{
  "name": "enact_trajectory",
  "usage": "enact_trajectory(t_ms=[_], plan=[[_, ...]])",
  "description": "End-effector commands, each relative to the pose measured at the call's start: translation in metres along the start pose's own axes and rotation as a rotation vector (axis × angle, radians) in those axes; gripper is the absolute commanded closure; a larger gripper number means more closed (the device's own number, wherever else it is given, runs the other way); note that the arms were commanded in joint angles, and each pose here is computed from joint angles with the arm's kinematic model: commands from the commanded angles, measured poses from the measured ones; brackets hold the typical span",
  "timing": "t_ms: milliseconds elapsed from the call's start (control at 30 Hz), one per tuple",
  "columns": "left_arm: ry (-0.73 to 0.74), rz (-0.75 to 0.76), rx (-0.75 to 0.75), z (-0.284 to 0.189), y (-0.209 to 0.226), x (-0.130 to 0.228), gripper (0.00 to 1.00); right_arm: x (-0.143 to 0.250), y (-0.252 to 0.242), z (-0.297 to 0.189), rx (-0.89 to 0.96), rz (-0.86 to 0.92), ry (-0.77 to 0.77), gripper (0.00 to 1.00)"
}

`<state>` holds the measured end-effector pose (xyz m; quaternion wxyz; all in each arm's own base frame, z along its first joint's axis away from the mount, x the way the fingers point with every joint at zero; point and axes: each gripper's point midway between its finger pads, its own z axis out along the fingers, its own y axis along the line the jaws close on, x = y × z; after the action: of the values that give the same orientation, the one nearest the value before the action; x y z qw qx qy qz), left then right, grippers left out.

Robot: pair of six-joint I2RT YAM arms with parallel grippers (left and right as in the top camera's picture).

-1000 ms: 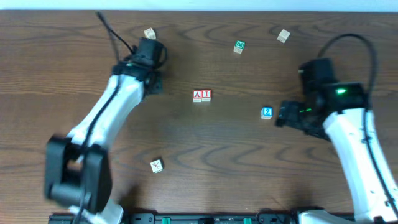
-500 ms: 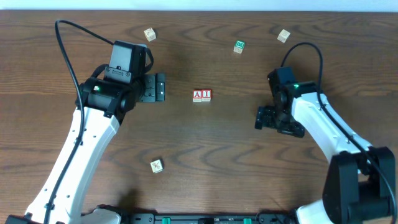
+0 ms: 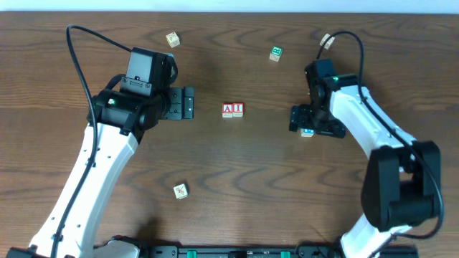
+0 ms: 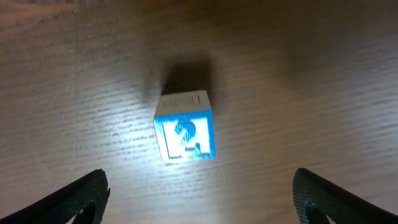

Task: Spell out Ai2
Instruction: 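Move the left arm aside and grasp the blue '2' block with the right gripper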

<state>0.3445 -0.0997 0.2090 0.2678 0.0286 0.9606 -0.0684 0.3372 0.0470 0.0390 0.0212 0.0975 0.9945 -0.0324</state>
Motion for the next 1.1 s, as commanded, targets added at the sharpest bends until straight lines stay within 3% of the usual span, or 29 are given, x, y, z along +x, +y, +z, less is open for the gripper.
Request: enact_trajectory(t_ms=[0,333,500,633,767,967,1067], plan=[[-0.018,0.015,0.011,-0.006,-0.002,-0.005,0.05,-0.003,0.003,-0.004,-0.006,0.006,-0.003,0.06],[-0.020,0.014,-0.001,-0.006,-0.001,-0.006,0.05,-0.001,0.005,0.019,0.002,0.008,0.046,0.07],[-0.019,0.014,-0.001,-0.006,0.000,-0.005,0.05,-0.003,0.011,0.030,-0.001,-0.008,0.048,0.17],[-0.019,0.014,-0.001,-0.006,0.000,-0.005,0.05,-0.009,0.014,0.030,-0.011,-0.017,0.022,0.39],[-0.020,0.014,-0.002,-0.006,0.000,-0.005,0.05,-0.013,0.014,0.030,-0.008,-0.024,0.005,0.38],[-0.021,0.014,-0.008,-0.006,0.001,-0.006,0.05,-0.014,0.010,0.030,0.015,-0.024,0.001,0.59],[-0.021,0.014,-0.008,-0.006,0.001,-0.006,0.05,-0.014,0.009,0.030,0.020,-0.024,-0.002,0.60]])
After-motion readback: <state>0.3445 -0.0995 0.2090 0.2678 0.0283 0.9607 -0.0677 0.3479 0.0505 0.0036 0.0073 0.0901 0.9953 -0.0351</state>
